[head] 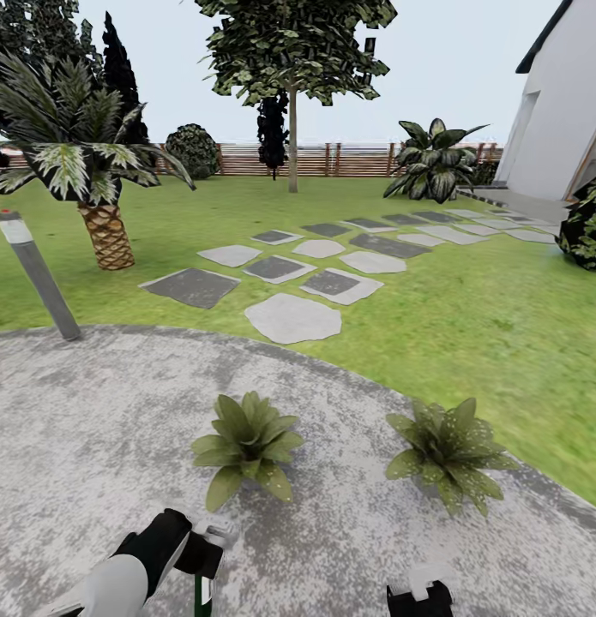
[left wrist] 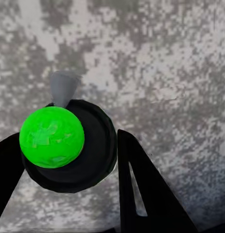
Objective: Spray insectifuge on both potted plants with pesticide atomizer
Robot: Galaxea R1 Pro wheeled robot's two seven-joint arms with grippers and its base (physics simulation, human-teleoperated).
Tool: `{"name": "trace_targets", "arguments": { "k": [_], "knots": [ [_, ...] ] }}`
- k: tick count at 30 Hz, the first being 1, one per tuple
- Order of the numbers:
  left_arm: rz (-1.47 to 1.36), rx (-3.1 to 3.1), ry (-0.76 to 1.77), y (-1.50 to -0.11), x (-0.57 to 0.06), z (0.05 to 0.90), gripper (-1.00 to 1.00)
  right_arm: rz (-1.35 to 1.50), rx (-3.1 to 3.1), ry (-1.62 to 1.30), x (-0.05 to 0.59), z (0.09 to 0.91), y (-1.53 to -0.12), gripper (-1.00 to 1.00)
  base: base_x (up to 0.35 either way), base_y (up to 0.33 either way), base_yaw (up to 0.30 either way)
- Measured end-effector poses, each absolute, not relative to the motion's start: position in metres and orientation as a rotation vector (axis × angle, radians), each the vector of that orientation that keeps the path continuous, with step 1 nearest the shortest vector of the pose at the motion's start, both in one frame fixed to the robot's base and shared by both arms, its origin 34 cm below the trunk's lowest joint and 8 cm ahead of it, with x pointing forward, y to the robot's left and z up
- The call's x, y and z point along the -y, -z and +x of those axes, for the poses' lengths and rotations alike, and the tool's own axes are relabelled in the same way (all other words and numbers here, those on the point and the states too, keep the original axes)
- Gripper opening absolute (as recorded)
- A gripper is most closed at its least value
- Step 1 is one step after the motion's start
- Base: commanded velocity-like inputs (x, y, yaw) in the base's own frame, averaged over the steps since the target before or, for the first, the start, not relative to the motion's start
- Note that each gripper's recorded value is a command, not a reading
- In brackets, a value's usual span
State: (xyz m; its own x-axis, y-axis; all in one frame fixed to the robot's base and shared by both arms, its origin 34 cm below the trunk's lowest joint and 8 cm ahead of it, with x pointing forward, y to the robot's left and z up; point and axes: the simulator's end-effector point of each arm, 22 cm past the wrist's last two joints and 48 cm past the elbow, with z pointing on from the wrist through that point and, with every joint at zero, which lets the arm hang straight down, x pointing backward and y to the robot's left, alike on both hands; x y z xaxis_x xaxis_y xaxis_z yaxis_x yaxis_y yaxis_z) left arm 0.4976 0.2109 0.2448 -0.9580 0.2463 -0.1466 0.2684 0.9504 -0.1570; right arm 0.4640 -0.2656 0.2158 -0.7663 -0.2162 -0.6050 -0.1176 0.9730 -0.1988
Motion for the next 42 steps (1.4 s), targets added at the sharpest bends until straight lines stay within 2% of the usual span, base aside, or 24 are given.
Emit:
{"name": "trace_targets", "arguments": {
  "k": [10,15,21,24,28,34,42],
  "knots": [
    [0.398,-2.982,0.256,-0.244,-0.214,0.497,-1.00,-0.234,-2.451,0.196,0.266,0.464,-0.216,1.00,0.000,0.337,-0.002],
    [0.396,-2.985,0.238,-0.244,-0.222,0.497,-1.00,-0.234,-2.451,0.197,0.266,0.464,-0.216,1.00,0.000,0.312,-0.208],
    [0.410,-2.986,0.223,-0.243,-0.224,0.497,-1.00,-0.234,-2.451,0.197,0.266,0.464,-0.216,1.00,0.000,0.039,-0.207],
    [0.404,-2.984,0.076,-0.241,-0.245,0.501,-1.00,-0.233,-2.451,0.197,0.266,0.464,-0.216,1.00,0.000,0.001,-0.011],
    [0.390,-2.984,0.050,-0.241,-0.249,0.503,-1.00,-0.233,-2.451,0.197,0.266,0.464,-0.216,1.00,0.000,0.038,-0.001],
    [0.388,-2.986,0.051,-0.241,-0.249,0.502,-1.00,-0.233,-2.452,0.197,0.266,0.464,-0.216,1.00,0.000,0.258,-0.025],
    [0.402,-2.988,0.052,-0.240,-0.246,0.500,-1.00,-0.232,-2.451,0.198,0.266,0.464,-0.216,1.00,0.000,0.185,-0.273]
  ]
}}
